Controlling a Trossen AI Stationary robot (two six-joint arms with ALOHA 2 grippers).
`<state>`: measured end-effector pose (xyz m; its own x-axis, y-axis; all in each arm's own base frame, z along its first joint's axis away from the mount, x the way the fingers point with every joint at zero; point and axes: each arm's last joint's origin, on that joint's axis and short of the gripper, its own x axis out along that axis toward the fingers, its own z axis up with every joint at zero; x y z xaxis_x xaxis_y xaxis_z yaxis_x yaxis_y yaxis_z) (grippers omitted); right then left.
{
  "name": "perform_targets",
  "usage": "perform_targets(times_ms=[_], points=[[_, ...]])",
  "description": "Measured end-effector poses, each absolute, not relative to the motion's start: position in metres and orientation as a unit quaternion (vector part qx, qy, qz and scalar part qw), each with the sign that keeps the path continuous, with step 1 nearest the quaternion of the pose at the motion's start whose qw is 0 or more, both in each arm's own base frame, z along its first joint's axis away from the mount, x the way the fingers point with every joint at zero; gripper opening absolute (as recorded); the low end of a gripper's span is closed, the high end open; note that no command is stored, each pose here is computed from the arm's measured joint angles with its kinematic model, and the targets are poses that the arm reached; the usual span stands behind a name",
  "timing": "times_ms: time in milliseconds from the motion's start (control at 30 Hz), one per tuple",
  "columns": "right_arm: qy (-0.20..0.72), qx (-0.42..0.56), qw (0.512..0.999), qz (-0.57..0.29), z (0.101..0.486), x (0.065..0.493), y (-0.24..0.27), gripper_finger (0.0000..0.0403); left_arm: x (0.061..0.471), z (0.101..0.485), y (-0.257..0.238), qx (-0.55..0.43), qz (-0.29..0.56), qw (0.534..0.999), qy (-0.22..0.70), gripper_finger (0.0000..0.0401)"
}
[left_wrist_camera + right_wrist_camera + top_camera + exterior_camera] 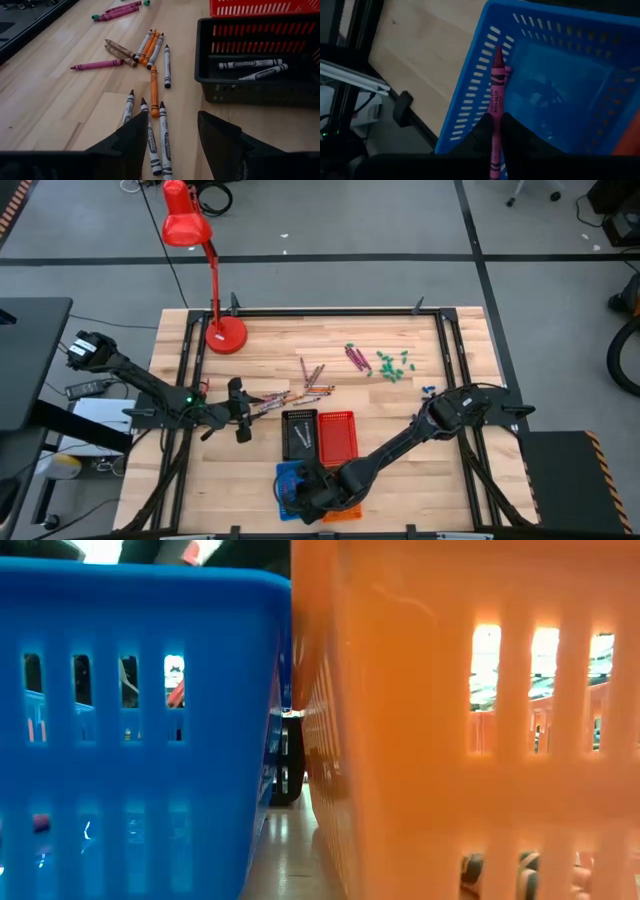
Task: Sort crayons
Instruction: Put the red crayon into the blue basket
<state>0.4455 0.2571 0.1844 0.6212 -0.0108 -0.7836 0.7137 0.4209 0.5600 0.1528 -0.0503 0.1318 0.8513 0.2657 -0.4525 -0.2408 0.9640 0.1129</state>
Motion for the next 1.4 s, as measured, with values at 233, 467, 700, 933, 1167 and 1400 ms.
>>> perform_targets(times_ms=[233, 467, 700, 933, 1167, 1400], points=[[0.389, 0.475, 0.753, -0.237, 0.184, 0.442, 0.257, 0.0065, 0.153, 0.132, -0.050, 0.024, 0.132, 0.962, 0.239, 0.0185], [0.417, 0.454, 0.753, -0.229, 0.189, 0.441, 0.247, 0.0114, 0.153, 0.132, -0.050, 0.025, 0.132, 0.961, 0.240, 0.0185], [0.416, 0.360, 0.786, -0.282, 0.230, 0.425, 0.212, 0.0117, 0.152, 0.131, -0.050, 0.023, 0.133, 0.961, 0.241, 0.0185], [0.471, 0.274, 0.774, -0.322, 0.242, 0.425, 0.155, 0.0112, 0.152, 0.131, -0.050, 0.022, 0.133, 0.961, 0.241, 0.0185], [0.545, 0.210, 0.737, -0.339, 0.239, 0.429, 0.093, 0.0109, 0.152, 0.131, -0.050, 0.024, 0.133, 0.961, 0.241, 0.0185], [0.592, 0.175, 0.708, -0.342, 0.232, 0.431, 0.035, 0.0090, 0.152, 0.131, -0.050, 0.033, 0.132, 0.960, 0.245, 0.0185]])
